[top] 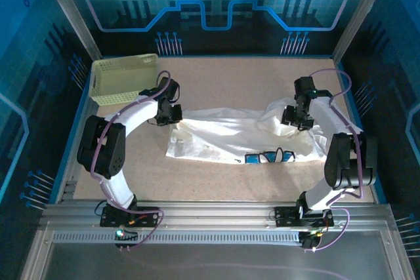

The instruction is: Fold the inside-out t-shirt

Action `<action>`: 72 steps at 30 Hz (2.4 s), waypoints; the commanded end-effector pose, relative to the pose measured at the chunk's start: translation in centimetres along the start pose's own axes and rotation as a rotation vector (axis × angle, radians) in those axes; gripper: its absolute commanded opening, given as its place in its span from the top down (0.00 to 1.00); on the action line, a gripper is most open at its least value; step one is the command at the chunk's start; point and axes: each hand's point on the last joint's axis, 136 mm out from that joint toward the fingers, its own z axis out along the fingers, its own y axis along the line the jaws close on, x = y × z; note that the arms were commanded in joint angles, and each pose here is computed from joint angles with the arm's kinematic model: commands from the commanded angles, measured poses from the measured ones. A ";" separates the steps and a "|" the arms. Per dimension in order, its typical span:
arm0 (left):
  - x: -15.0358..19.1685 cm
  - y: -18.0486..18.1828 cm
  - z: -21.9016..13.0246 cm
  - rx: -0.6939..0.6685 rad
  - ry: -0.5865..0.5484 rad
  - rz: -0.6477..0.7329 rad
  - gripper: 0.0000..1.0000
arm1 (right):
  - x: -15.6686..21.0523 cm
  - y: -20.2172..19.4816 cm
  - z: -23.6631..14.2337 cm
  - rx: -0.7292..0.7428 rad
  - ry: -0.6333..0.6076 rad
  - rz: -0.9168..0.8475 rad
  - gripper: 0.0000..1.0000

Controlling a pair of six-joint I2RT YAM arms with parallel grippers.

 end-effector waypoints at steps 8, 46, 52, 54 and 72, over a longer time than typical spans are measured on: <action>0.6 1.9 1.2 -0.036 0.023 -0.049 0.92 | -1.7 0.0 -1.8 -0.215 -0.144 0.145 0.46; 1.1 2.2 1.2 -0.029 0.025 -0.057 0.93 | -3.8 -2.2 1.7 -0.137 -0.097 0.225 0.90; 0.6 1.7 0.5 0.005 -0.003 -0.056 0.93 | -3.8 -3.4 -2.1 -0.090 -0.162 0.219 0.94; 0.5 1.5 0.2 0.015 -0.012 -0.054 0.93 | -3.7 -3.4 -2.6 -0.088 -0.169 0.215 0.95; 0.8 1.3 0.2 0.032 -0.006 -0.047 0.93 | -3.2 -2.8 1.1 -0.104 -0.080 0.205 0.74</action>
